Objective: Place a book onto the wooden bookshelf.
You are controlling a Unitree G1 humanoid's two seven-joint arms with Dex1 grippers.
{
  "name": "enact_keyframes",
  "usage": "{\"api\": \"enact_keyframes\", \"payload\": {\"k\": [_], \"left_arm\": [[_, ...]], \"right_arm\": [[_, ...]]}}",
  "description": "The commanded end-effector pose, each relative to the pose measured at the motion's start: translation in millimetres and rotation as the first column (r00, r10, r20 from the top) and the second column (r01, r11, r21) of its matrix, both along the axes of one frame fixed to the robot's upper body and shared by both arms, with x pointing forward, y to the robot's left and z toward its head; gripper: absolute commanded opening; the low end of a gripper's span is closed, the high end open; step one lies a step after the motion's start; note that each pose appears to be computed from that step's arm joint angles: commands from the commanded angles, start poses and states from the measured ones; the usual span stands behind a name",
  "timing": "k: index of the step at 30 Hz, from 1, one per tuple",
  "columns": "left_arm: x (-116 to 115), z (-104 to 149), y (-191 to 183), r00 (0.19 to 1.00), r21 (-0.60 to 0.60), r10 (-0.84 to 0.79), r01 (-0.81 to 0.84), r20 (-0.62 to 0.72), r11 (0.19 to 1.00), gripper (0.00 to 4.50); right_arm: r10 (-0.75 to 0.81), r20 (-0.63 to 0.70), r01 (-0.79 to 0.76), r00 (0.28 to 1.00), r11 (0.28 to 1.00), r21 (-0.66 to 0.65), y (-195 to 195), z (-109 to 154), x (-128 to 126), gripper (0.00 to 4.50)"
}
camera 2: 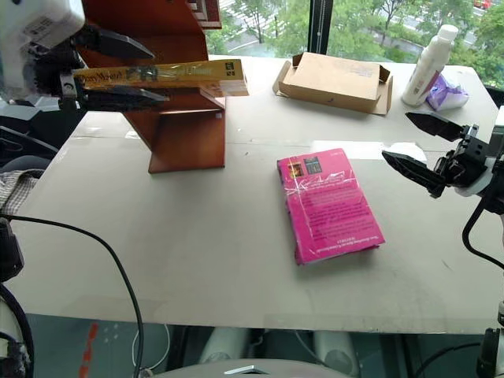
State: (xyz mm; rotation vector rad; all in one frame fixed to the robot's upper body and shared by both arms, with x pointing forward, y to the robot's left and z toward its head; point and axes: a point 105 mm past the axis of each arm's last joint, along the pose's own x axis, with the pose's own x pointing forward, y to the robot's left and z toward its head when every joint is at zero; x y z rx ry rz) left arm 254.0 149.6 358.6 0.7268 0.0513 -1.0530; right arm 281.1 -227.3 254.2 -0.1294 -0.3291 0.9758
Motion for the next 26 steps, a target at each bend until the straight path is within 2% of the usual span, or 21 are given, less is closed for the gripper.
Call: {"api": "enact_keyframes", "payload": {"k": [1, 4, 7, 9, 14, 16, 19, 22, 26], "left_arm": [[-13.7, -27.3, -25.7, 0.988, -0.165, -0.085, 0.063, -0.128, 0.984, 3.26], [-5.0, -65.2, -44.3, 0.983, -0.313, -0.107, 0.054, -0.152, 0.948, 3.26], [8.2, -89.5, -51.9, 0.991, -0.452, -0.087, 0.03, -0.106, 0.891, 3.26], [20.0, -108.8, -49.2, 0.985, -0.531, -0.038, -0.058, -0.167, 0.845, 3.26], [18.4, -163.8, -32.0, 0.955, -0.545, 0.0, -0.169, -0.296, 0.821, 3.26], [12.0, -191.5, -7.2, 0.938, -0.476, 0.052, -0.221, -0.343, 0.851, 3.26], [3.2, -217.1, 19.4, 0.911, -0.404, 0.112, -0.283, -0.397, 0.87, 3.26], [-3.9, -234.3, 42.2, 0.891, -0.334, 0.157, -0.316, -0.425, 0.888, 3.26], [-6.4, -242.4, 43.5, 0.887, -0.308, 0.147, -0.302, -0.439, 0.902, 3.26]], "right_arm": [[-0.024, 0.048, 0.024, 0.999, 1.0, -0.009, -5.1, 15.6, -11.1, 4.5], [-0.056, 0.018, 0.056, 0.998, 0.998, -0.014, -9.8, 13.2, -18.0, 4.5], [-0.1, -0.028, 0.099, 0.995, 0.995, -0.032, -17.4, 4.8, -26.3, 4.5], [-0.146, -0.071, 0.143, 0.987, 0.988, -0.057, -24.5, -6.2, -32.4, 4.5], [-0.299, -0.184, 0.271, 0.936, 0.949, -0.164, -59.3, -43.3, -53.4, 4.5], [-0.371, -0.236, 0.316, 0.898, 0.918, -0.24, -76.6, -61.8, -67.0, 4.5], [-0.462, -0.265, 0.386, 0.847, 0.875, -0.292, -99.7, -74.2, -79.3, 4.5], [-0.536, -0.294, 0.415, 0.791, 0.824, -0.385, -115.8, -91.4, -92.6, 4.5], [-0.57, -0.298, 0.43, 0.766, 0.798, -0.422, -122.0, -99.8, -98.0, 4.5]]}}
